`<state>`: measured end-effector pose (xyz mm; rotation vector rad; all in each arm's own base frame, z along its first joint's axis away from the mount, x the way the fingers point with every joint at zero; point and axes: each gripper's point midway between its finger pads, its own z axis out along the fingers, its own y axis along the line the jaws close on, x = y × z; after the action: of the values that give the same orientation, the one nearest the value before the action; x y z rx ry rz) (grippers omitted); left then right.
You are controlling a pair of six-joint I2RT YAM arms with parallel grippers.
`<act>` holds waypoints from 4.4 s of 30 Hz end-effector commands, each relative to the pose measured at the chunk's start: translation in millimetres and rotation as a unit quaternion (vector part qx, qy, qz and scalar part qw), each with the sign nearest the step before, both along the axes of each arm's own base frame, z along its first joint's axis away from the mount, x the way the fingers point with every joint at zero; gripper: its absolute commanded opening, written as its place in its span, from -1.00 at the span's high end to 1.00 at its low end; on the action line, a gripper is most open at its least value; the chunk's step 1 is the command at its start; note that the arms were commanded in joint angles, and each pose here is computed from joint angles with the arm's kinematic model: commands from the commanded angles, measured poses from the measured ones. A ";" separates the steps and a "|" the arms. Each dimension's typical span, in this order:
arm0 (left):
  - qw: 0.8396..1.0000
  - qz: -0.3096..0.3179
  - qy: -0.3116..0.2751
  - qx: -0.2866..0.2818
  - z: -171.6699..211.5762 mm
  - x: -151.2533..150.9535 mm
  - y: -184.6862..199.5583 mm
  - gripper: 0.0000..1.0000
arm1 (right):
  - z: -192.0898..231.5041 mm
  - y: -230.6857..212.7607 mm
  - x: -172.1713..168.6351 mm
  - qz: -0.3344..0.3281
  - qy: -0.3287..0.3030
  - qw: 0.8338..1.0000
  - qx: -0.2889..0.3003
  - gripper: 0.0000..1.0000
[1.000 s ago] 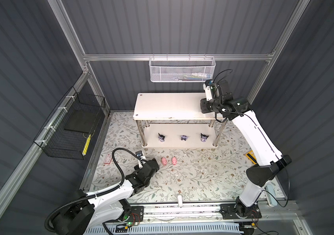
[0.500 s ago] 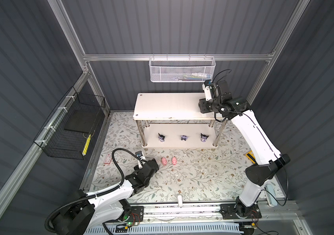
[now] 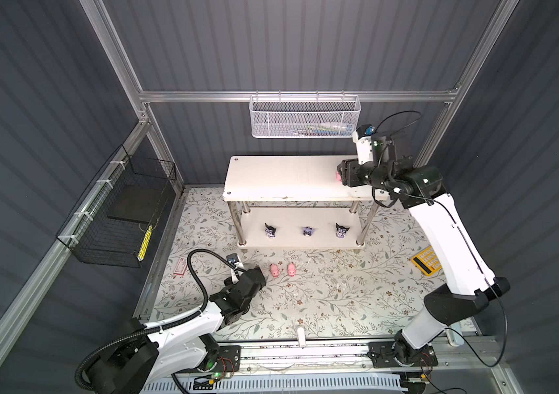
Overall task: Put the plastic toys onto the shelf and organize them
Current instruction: 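Set the pig beside the first pig and open the right gripper, then bring the open right gripper back down toward the remaining pigs, then lower the right gripper around the pink pig nearest it and close, then lift the pink pig with the right gripper up over the top shelf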
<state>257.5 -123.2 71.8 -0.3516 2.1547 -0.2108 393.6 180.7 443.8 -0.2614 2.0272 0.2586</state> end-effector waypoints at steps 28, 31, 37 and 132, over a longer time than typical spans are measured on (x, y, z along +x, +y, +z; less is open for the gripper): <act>0.999 0.028 -0.018 0.021 20.6 5.6 13.0 -0.73 | -149.8 72.0 -184.3 0.253 -0.001 0.967 0.024 -0.32; 0.999 0.033 -0.026 0.018 24.0 3.5 17.0 -0.73 | -183.4 84.5 -182.9 0.249 0.030 0.968 0.028 -0.33; 0.998 0.044 -0.033 0.023 27.3 0.8 24.9 -0.73 | -235.6 116.8 -174.3 0.238 0.099 0.965 0.037 -0.34; 0.998 0.053 -0.029 0.018 16.6 -3.9 30.9 -0.74 | -298.7 88.9 -197.0 0.199 0.327 0.919 -0.093 0.40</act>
<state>252.1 -96.4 89.1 -0.4190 2.0863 -0.1422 221.2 293.4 138.8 -0.7465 2.5784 0.4736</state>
